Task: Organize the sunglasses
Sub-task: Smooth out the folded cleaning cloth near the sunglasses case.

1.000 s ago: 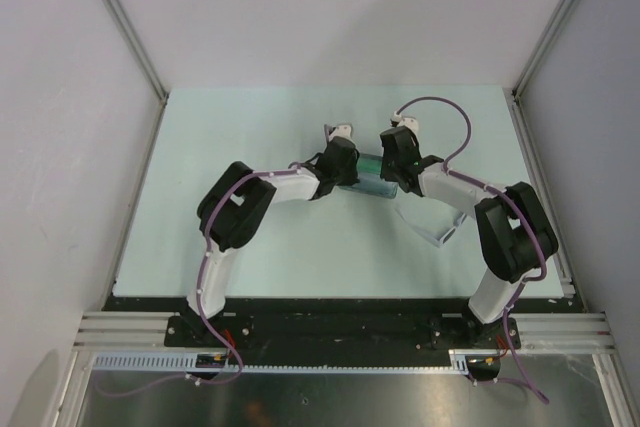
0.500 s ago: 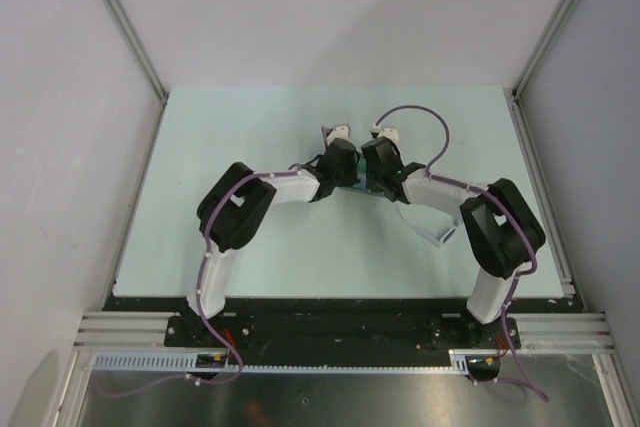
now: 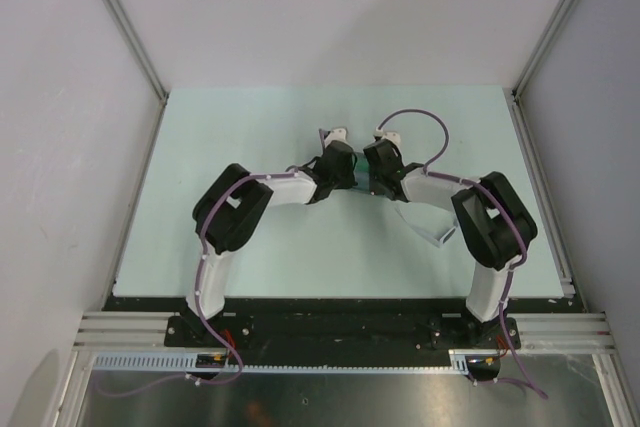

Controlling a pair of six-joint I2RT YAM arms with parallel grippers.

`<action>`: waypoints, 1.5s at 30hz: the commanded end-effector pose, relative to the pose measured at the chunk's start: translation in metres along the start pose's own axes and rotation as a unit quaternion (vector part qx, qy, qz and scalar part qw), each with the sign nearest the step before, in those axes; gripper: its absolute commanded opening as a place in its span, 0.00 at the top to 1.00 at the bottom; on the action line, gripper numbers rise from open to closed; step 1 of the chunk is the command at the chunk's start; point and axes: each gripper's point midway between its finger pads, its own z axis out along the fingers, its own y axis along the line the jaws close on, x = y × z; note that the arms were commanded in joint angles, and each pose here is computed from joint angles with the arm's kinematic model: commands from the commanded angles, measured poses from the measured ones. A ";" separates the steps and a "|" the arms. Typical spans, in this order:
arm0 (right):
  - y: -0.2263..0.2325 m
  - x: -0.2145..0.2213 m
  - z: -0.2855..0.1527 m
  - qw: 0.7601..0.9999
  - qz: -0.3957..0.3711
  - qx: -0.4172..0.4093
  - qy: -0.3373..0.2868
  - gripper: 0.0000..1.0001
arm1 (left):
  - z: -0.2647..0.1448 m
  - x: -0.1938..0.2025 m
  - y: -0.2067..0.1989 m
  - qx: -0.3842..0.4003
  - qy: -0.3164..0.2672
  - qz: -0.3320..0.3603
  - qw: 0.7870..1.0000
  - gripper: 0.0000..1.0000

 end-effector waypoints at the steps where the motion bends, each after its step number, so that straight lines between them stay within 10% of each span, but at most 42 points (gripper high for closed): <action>1: 0.003 0.002 0.005 1.000 -0.001 0.001 -0.002 0.94 | -0.016 0.008 0.008 -0.014 0.019 0.011 1.000 0.92; 35: -0.055 0.022 -0.006 0.997 -0.036 0.050 0.054 0.95 | -0.018 0.009 0.010 -0.009 0.028 0.017 0.999 0.92; 45: -0.046 -0.033 -0.039 0.999 -0.012 0.019 -0.031 0.93 | -0.026 -0.004 0.004 -0.002 0.014 0.028 0.999 0.92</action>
